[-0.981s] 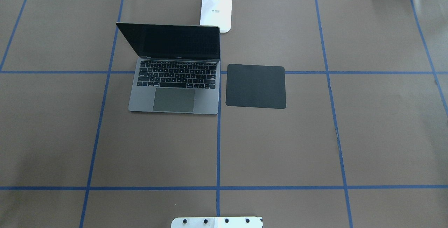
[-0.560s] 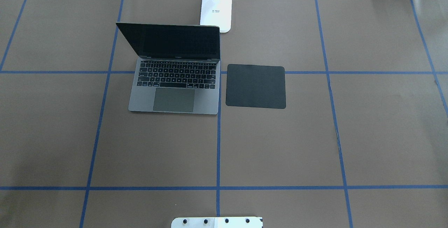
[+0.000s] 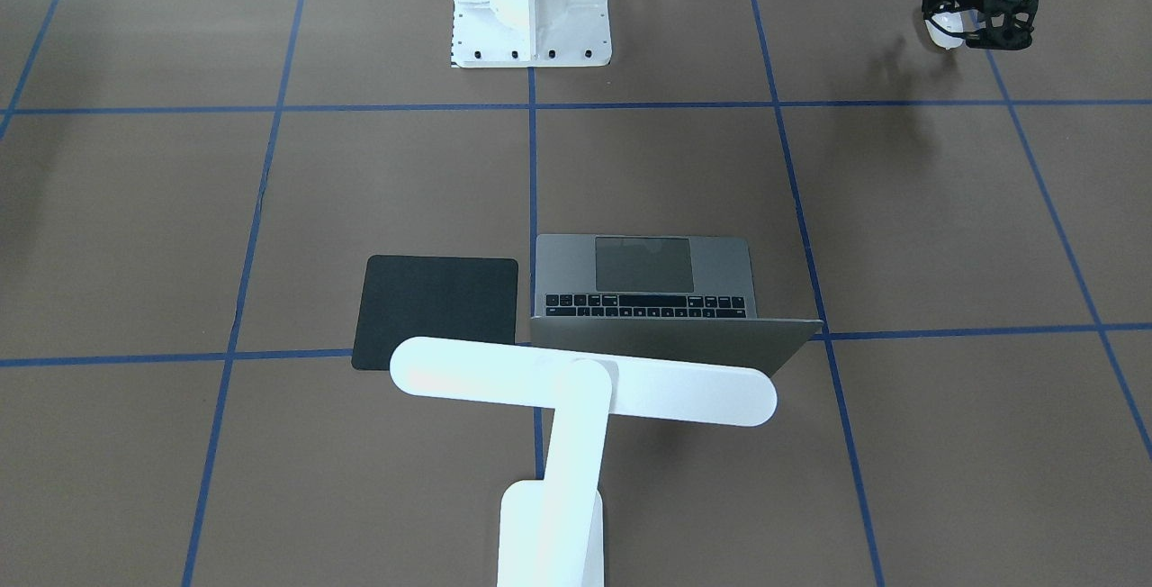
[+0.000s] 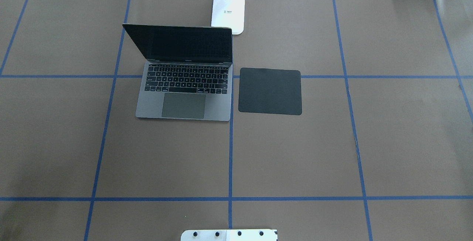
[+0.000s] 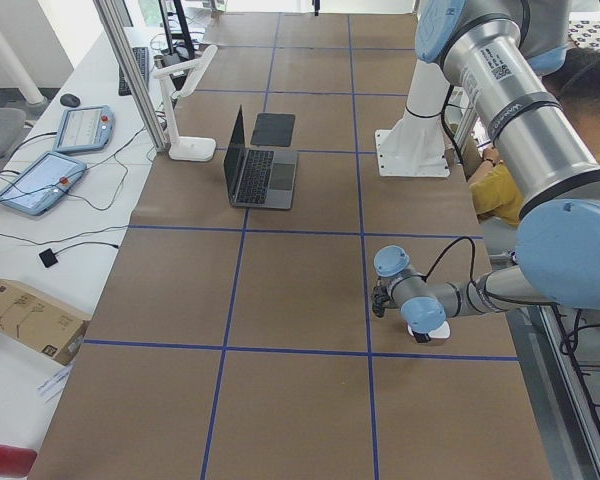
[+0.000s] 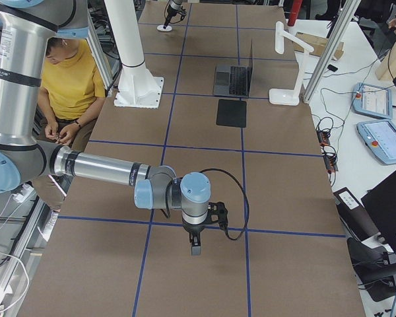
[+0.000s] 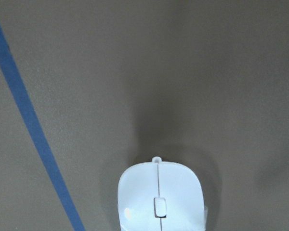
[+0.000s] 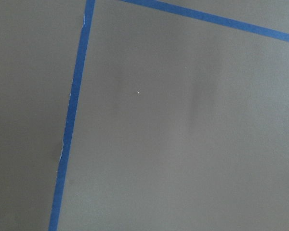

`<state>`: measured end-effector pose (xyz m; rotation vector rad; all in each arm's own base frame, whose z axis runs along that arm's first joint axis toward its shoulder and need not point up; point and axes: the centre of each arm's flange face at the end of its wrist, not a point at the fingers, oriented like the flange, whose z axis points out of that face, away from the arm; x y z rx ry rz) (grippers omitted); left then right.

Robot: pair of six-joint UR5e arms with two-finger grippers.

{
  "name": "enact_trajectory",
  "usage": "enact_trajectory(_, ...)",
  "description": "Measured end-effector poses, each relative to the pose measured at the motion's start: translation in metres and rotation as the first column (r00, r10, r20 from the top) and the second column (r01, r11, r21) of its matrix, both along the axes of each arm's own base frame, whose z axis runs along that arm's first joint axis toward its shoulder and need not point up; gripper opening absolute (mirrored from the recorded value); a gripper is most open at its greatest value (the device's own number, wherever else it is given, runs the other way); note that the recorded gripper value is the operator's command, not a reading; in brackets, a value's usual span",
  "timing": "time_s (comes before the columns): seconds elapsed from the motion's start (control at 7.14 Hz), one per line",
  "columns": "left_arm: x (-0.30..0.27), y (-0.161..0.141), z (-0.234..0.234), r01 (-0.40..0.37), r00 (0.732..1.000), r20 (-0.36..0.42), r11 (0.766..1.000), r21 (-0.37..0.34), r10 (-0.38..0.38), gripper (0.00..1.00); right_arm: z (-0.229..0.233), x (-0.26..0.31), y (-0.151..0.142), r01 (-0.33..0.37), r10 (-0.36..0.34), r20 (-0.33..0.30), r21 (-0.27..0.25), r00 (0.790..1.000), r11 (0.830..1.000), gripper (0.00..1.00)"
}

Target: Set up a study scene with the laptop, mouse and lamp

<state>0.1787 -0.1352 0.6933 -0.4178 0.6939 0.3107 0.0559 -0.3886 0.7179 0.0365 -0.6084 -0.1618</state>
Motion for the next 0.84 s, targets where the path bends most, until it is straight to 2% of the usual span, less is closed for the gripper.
enact_trajectory(0.28, 0.007, 0.001, 0.005, -0.015, 1.000, 0.002, 1.000, -0.001, 0.015, 0.98, 0.000, 0.000, 0.000, 0.000, 0.000, -0.001, 0.000, 1.000, 1.000, 1.00)
enact_trajectory(0.56, 0.013, 0.003, 0.011, -0.032, 0.999, 0.005, 0.999, -0.003, 0.032, 0.79, 0.000, 0.000, 0.001, 0.000, 0.000, -0.002, 0.000, 1.000, 1.000, 1.00)
enact_trajectory(0.84, 0.016, 0.007, 0.013, -0.050, 0.999, 0.009, 0.999, -0.004, 0.050, 0.54, 0.000, 0.000, 0.000, 0.000, 0.000, -0.002, 0.002, 1.000, 1.000, 1.00)
